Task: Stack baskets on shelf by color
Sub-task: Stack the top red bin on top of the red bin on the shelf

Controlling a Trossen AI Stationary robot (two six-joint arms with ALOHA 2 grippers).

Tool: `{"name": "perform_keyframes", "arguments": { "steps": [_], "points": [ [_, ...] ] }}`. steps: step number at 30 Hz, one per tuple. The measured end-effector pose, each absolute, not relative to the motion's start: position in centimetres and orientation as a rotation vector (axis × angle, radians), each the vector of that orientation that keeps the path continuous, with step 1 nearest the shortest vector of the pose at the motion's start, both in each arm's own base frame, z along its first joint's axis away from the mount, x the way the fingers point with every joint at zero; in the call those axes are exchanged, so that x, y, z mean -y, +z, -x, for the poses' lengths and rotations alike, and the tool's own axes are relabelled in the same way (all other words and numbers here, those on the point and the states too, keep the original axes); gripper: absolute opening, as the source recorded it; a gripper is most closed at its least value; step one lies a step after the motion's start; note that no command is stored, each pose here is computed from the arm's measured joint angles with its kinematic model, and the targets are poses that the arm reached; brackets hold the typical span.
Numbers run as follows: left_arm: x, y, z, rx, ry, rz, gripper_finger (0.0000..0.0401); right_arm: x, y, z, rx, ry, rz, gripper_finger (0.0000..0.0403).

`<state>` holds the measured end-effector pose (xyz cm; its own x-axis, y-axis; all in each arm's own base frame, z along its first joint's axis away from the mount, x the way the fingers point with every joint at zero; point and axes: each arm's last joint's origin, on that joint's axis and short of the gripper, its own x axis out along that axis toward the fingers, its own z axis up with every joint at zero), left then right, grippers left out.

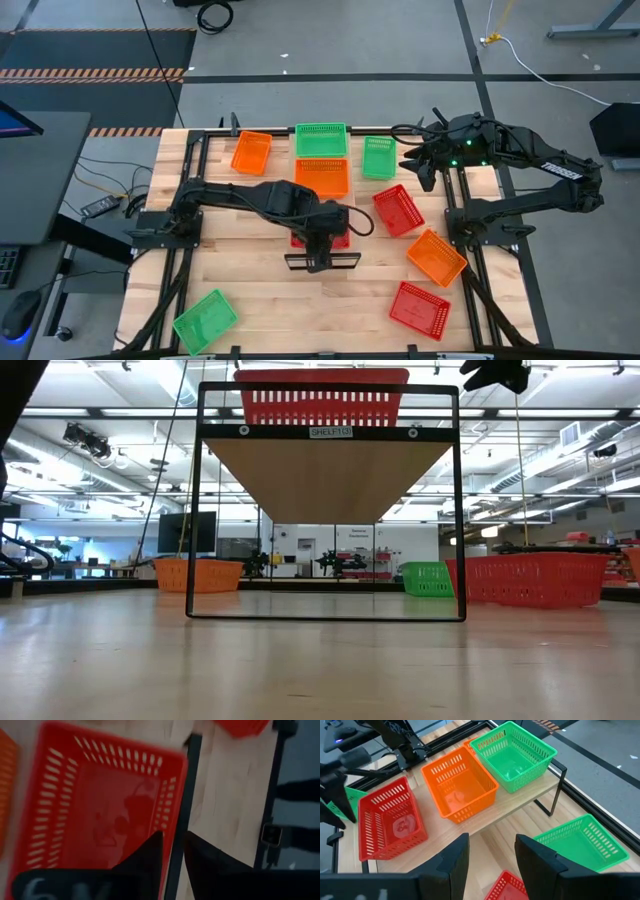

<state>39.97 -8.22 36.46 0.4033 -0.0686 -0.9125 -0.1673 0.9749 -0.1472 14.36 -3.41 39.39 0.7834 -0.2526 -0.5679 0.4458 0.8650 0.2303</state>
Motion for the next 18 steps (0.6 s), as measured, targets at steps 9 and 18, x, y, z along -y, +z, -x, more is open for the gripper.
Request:
{"name": "perform_keyframes", "arguments": {
  "steps": [9, 18],
  "points": [
    [8.0, 38.5, -39.2, -1.091, 0.077, 0.26, 0.0094, 3.4, 39.4, -14.4, -0.554, -0.386, -0.367, 0.0164],
    [7.5, 39.9, -38.0, -1.06, 0.107, 0.254, 0.0094, 3.4, 39.4, -14.4, -0.555, -0.386, -0.367, 0.0164]
  ]
}}
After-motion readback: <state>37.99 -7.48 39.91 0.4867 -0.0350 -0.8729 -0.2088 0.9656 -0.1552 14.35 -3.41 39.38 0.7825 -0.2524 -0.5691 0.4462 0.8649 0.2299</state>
